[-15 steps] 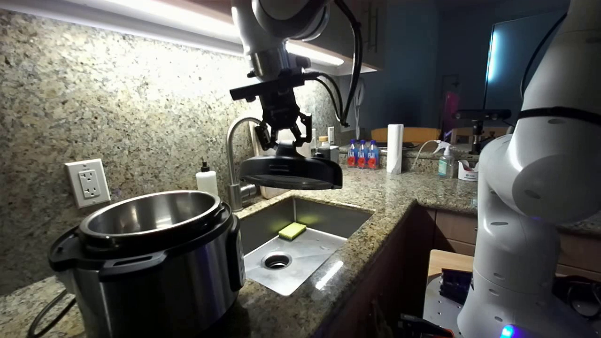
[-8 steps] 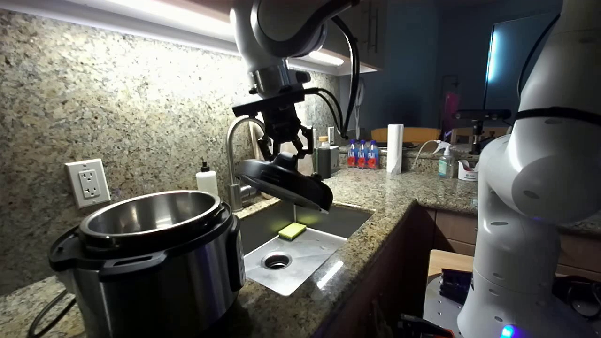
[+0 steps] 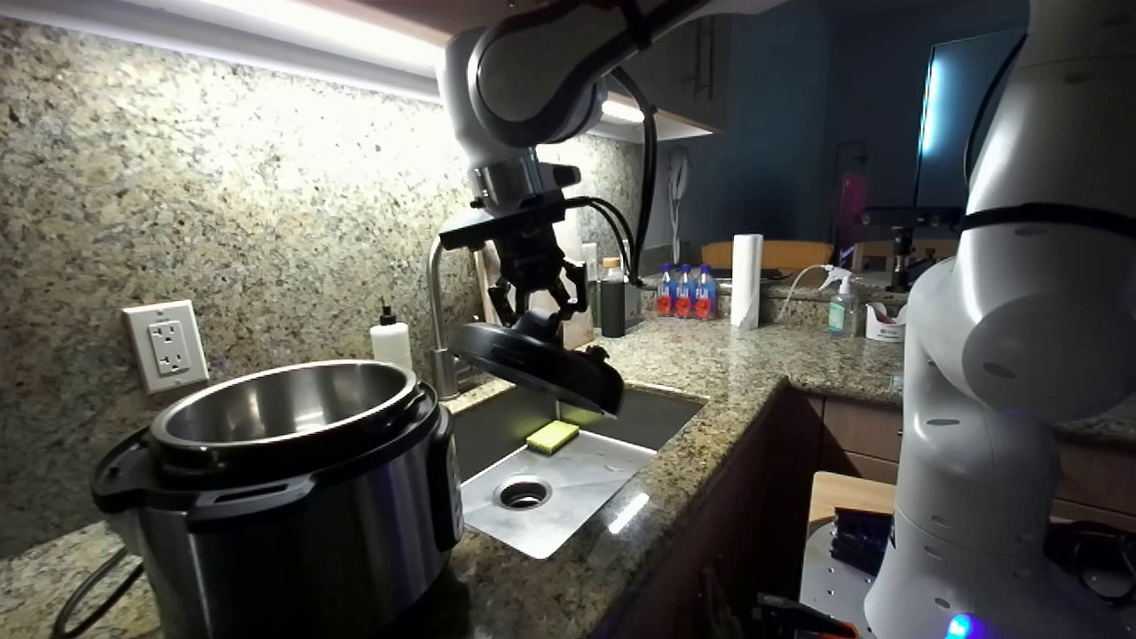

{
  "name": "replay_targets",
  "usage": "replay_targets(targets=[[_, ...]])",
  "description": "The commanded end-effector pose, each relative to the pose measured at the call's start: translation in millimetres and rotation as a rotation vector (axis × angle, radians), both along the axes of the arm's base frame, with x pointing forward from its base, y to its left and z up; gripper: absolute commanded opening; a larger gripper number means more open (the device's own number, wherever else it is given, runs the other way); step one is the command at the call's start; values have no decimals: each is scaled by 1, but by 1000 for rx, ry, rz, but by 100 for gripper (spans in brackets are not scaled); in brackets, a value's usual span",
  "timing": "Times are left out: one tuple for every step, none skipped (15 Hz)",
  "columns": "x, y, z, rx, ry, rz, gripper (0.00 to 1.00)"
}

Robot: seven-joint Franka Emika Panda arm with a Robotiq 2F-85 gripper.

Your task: Remove the black lid from the rice cooker and put it inside the sink

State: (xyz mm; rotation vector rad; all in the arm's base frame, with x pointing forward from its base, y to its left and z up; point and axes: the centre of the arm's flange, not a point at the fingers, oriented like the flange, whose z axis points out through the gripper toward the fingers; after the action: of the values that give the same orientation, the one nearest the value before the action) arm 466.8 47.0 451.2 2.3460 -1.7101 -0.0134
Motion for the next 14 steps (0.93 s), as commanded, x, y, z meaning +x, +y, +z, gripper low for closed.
replay_targets(targets=[[20,-14,6,14,-23,-15,3],[24,-17,4,14,-22,-20,3],[29,-22,1,16,-22,-25,3],[33,-25,-1,18,-19,-32,3],[39,-31,-4,20,-16,-37,3],[43,-35,-6,21,-12,-42,4],[48,-41,-9,24,-9,-49,3],[52,-45,-12,25,-6,-56,4],[57,-52,-15,26,0,-61,4],[61,-57,-17,27,1,-66,4],[66,-64,-20,26,4,-71,4],[70,-68,-22,25,8,-76,4],[74,-74,-25,24,10,-81,3],[77,-79,-28,24,12,-86,3]])
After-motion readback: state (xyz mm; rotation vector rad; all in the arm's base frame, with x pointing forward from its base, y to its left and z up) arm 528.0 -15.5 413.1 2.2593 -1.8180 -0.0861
